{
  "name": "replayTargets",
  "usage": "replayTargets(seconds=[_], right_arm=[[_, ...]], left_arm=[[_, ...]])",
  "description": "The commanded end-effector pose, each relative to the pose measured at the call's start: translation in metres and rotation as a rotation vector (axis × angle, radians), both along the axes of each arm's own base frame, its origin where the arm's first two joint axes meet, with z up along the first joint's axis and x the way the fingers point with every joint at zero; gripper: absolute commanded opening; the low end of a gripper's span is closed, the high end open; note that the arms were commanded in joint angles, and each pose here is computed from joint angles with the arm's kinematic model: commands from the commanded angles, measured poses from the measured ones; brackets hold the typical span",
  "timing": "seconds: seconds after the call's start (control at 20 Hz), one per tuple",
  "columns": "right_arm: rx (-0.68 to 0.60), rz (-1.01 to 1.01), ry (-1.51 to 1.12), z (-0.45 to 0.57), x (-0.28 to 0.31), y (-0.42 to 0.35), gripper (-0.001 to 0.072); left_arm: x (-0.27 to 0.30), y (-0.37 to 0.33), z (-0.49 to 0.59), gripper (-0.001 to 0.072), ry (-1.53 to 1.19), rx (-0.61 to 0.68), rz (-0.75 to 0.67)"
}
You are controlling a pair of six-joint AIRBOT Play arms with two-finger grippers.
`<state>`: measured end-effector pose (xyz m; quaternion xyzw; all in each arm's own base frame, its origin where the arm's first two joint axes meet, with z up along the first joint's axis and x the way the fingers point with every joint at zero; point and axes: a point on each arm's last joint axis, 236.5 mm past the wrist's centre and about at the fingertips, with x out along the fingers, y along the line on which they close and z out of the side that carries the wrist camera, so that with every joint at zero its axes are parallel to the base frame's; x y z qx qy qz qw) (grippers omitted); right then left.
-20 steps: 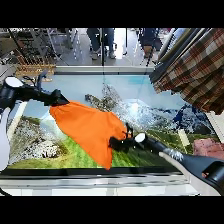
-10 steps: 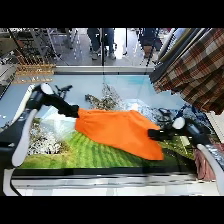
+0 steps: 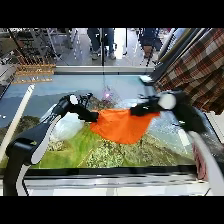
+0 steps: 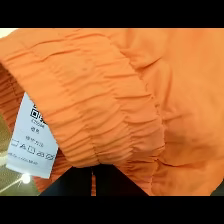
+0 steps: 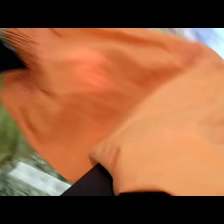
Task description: Fold the clothes and pants, and hang the long-sleeved shirts on hangers.
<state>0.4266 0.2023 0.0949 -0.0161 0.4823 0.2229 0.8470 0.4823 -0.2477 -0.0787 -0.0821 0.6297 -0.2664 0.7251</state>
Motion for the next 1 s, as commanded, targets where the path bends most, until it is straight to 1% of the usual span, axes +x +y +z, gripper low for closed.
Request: replayTargets(seconds=[0.0,0.05,0.15,0.2,0.25,0.3,0.35,0.4,0.45,0.55,0.65,0.7,0.8,0.95], right_arm=[[0.021,0.160,-0.007,-0.033,0.014,0.117,0.0008],[0.020,0.173,0.059,-0.062,0.012,0.132,0.0010],[0.064,0.191,0.238,-0.111,-0.007,0.155,0.0021],[0.070,0.195,0.297,-0.120,-0.015,0.155,0.0161],[0.065,0.195,0.310,-0.116,-0.015,0.149,0.0336],[0.061,0.190,0.303,-0.098,-0.009,0.138,0.0384],[0.064,0.180,0.272,-0.072,0.001,0.123,0.0386],[0.067,0.152,0.208,-0.038,0.015,0.102,0.0418],[0.074,0.113,0.139,-0.005,0.029,0.079,0.0470],[0.095,0.010,0.050,0.044,0.045,0.025,0.0532],[0.091,-0.077,0.126,0.045,0.038,-0.022,0.0571],[0.090,-0.102,0.194,0.032,0.031,-0.039,0.0569],[0.118,-0.152,0.301,-0.005,0.021,-0.055,0.0566],[0.196,-0.227,0.428,-0.071,0.005,-0.057,0.0565]], left_arm=[[-0.003,0.007,0.004,0.0011,0.042,0.001,0.040],[-0.005,0.018,0.013,0.0011,0.057,0.003,0.060],[-0.007,0.050,0.039,0.0011,0.089,0.005,0.108],[-0.010,0.071,0.051,0.0012,0.108,0.011,0.139],[-0.010,0.098,0.061,0.0012,0.118,0.031,0.180],[-0.010,0.122,0.070,0.0012,0.117,0.049,0.218],[-0.010,0.142,0.080,0.0011,0.114,0.046,0.252],[-0.008,0.157,0.089,0.0012,0.102,0.039,0.282],[-0.006,0.167,0.096,0.0012,0.086,0.037,0.302],[-0.005,0.177,0.106,0.0011,0.065,0.035,0.322],[-0.005,0.178,0.110,0.0012,0.047,0.036,0.307],[-0.005,0.177,0.111,0.0012,0.043,0.036,0.303],[-0.006,0.175,0.114,0.0012,0.037,0.035,0.296],[-0.013,0.169,0.118,0.0012,0.044,0.019,0.255]])
